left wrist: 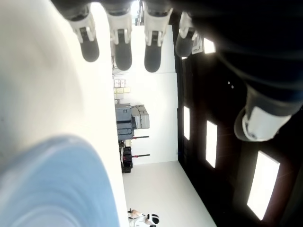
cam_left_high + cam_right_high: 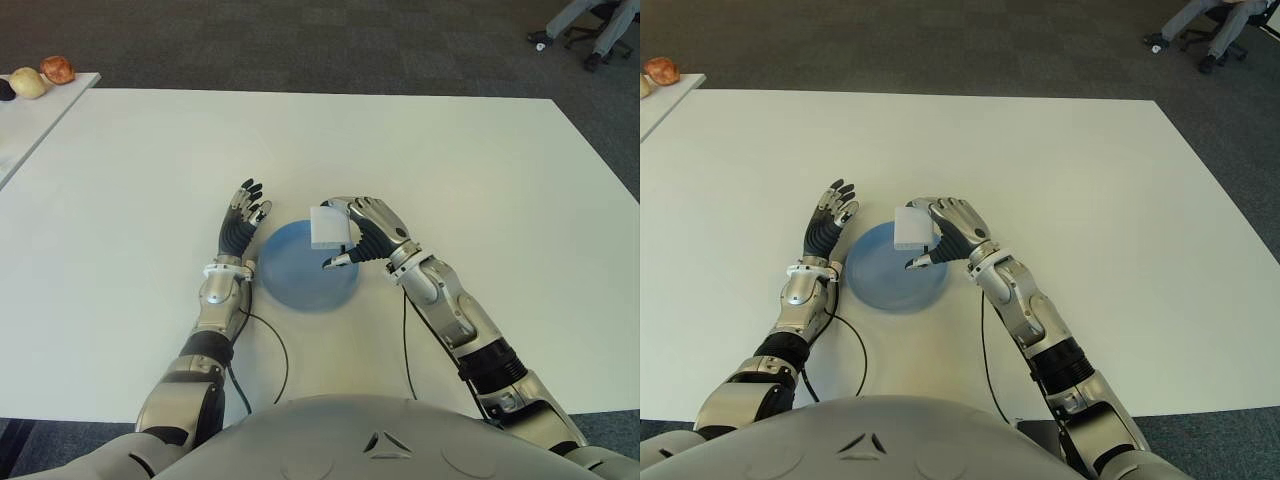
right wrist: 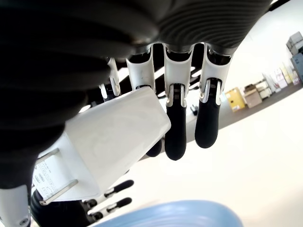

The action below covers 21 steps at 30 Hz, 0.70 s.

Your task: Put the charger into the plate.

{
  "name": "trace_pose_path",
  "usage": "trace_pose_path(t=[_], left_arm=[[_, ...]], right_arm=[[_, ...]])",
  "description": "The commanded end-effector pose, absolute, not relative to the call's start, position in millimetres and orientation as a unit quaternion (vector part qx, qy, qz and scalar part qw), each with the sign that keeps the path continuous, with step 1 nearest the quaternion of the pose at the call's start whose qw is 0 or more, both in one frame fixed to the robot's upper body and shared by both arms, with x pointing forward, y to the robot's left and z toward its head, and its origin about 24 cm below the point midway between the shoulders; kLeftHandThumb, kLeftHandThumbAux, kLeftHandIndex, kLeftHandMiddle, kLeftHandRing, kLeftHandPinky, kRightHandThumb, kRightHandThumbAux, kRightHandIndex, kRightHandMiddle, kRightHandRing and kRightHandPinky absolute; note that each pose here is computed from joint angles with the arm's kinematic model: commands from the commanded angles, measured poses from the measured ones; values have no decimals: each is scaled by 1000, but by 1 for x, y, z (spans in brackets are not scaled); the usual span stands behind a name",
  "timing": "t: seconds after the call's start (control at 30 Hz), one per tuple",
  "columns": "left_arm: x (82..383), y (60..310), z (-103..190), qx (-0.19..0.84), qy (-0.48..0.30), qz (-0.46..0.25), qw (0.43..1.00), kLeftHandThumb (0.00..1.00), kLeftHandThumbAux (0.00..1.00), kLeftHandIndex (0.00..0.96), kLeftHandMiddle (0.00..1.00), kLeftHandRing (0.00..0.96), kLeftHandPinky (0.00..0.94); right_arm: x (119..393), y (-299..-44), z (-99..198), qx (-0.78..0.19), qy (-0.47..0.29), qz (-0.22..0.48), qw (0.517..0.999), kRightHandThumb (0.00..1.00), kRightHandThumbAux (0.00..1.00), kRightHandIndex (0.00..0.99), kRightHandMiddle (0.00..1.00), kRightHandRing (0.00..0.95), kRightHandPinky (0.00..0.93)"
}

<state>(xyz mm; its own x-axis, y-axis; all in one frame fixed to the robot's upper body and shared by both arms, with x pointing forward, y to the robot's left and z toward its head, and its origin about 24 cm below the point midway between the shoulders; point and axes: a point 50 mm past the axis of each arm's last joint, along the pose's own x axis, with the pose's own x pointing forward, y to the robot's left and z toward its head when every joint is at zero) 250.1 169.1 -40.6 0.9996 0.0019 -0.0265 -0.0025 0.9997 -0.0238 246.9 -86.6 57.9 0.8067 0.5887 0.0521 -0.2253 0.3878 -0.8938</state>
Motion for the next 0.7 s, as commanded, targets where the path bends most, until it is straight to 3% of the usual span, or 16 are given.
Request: trace_pose_path(t=[0.03, 0.7], left_arm=[[223, 162, -74, -50, 108, 5, 993, 0, 498, 65, 141, 116, 95], [222, 159, -73, -83, 104, 12, 991, 0, 498, 87, 138, 99, 70]], right_arm=[[248, -82, 52, -500, -181, 263, 805, 850, 677, 401, 534, 811, 819], [244, -76, 40, -518, -159, 289, 789, 850, 675, 407, 535, 803, 826]])
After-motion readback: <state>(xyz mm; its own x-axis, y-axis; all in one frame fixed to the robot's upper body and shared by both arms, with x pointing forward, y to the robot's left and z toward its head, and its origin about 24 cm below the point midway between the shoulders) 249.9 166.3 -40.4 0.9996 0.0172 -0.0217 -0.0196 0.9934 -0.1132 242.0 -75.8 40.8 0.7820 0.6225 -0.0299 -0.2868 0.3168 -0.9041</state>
